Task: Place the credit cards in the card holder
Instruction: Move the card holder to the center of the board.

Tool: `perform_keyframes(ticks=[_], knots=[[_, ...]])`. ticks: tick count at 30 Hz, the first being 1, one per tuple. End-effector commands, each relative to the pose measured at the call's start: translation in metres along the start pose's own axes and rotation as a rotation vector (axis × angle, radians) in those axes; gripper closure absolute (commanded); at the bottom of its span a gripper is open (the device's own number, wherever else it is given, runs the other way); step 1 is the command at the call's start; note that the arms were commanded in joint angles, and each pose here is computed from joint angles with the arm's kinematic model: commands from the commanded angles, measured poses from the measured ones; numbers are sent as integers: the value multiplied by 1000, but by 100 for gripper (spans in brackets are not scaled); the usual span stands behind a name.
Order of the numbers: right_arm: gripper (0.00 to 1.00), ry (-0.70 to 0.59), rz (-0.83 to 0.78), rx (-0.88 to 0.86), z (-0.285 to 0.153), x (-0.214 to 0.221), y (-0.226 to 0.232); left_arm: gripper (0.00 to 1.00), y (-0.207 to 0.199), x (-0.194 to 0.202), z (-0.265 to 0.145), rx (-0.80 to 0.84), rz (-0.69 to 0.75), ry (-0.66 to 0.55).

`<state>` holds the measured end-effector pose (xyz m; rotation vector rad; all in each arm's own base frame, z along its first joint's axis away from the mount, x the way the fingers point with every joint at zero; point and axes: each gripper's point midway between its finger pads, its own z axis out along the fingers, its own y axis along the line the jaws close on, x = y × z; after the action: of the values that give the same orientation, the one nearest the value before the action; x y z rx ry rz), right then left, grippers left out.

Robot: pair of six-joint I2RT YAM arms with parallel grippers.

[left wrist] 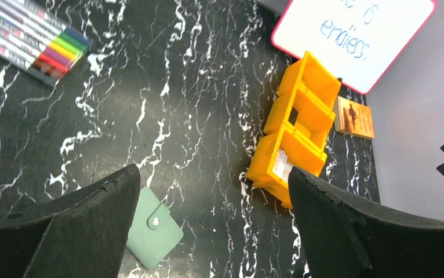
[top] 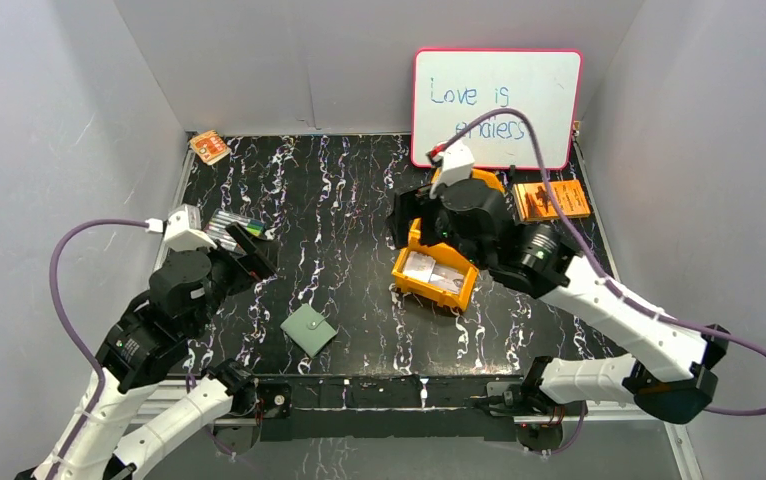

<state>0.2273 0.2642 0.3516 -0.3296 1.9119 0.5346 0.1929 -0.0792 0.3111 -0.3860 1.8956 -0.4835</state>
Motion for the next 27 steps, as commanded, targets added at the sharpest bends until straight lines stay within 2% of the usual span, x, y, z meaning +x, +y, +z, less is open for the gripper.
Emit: perform_keyframes(ticks=[1, 4, 10, 13, 19, 27], knots=[[2, 137, -37, -195, 16, 36, 41, 5, 19, 27, 5, -68, -50, 54], [7, 242, -24, -297, 28, 76, 67, 5, 30, 48, 7, -100, -100, 101], [12, 450, -45, -310, 57, 159, 109, 7, 56, 82, 8, -209, -191, 172], [14, 513, -30, -346, 71, 192, 132, 9, 64, 98, 8, -256, -230, 216], [20, 618, 17, -375, 93, 246, 155, 10, 70, 124, 7, -287, -278, 297], [31, 651, 47, -267, 120, 290, 144, 11, 80, 145, 2, -320, -333, 347]])
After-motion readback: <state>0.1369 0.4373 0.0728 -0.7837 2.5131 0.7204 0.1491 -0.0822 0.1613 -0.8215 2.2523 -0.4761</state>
